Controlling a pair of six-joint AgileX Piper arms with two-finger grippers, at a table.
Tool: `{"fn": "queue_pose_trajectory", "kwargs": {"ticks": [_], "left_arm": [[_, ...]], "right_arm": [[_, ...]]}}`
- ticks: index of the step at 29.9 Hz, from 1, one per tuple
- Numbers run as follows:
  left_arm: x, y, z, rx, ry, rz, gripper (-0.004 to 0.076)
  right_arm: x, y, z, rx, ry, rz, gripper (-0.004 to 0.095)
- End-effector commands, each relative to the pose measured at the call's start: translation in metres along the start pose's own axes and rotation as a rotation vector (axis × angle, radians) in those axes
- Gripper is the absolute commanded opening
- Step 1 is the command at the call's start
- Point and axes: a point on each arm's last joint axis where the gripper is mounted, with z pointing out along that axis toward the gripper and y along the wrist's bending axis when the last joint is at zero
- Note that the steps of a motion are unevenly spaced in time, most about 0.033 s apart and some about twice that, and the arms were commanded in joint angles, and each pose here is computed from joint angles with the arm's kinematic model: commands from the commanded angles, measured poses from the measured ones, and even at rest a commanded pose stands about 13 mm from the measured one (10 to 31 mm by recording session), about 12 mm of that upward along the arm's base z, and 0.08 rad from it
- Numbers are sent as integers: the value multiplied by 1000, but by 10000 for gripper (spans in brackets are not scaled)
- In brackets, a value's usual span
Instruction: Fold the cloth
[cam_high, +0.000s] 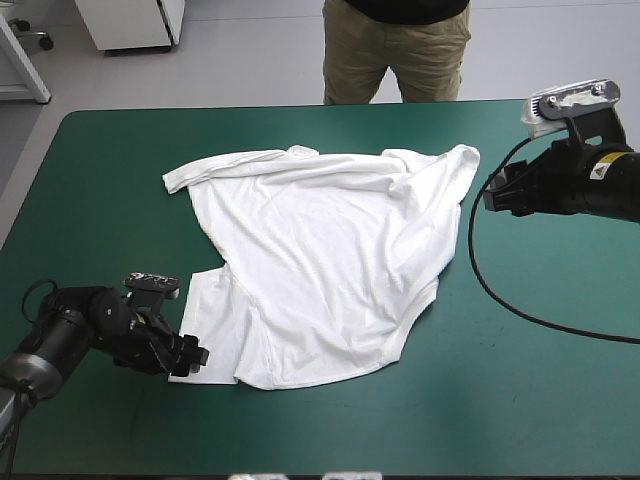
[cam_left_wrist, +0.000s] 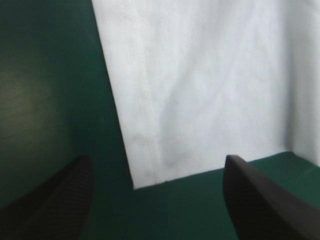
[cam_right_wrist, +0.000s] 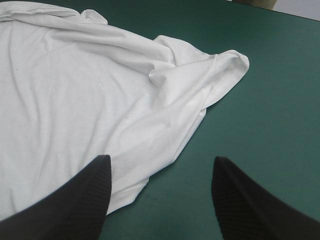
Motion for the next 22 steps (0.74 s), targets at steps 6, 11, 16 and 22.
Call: {"fn": "queue_pose_trajectory", "kwargs": {"ticks": [6, 11, 16, 22], "left_arm": [[-13, 2, 29, 32, 56, -26, 521], [-16, -14, 46, 64, 127, 58, 403], [-17, -35, 53, 70, 121, 138, 181], [-18, -33, 56, 6, 109, 161, -9]], "right_arm": [[-10, 0, -8, 5, -97, -9, 553], [-11, -1, -2, 4, -84, -11, 553], [-11, -1, 0, 5, -77, -12, 553], [-7, -3, 3, 21, -22, -21, 553]]}}
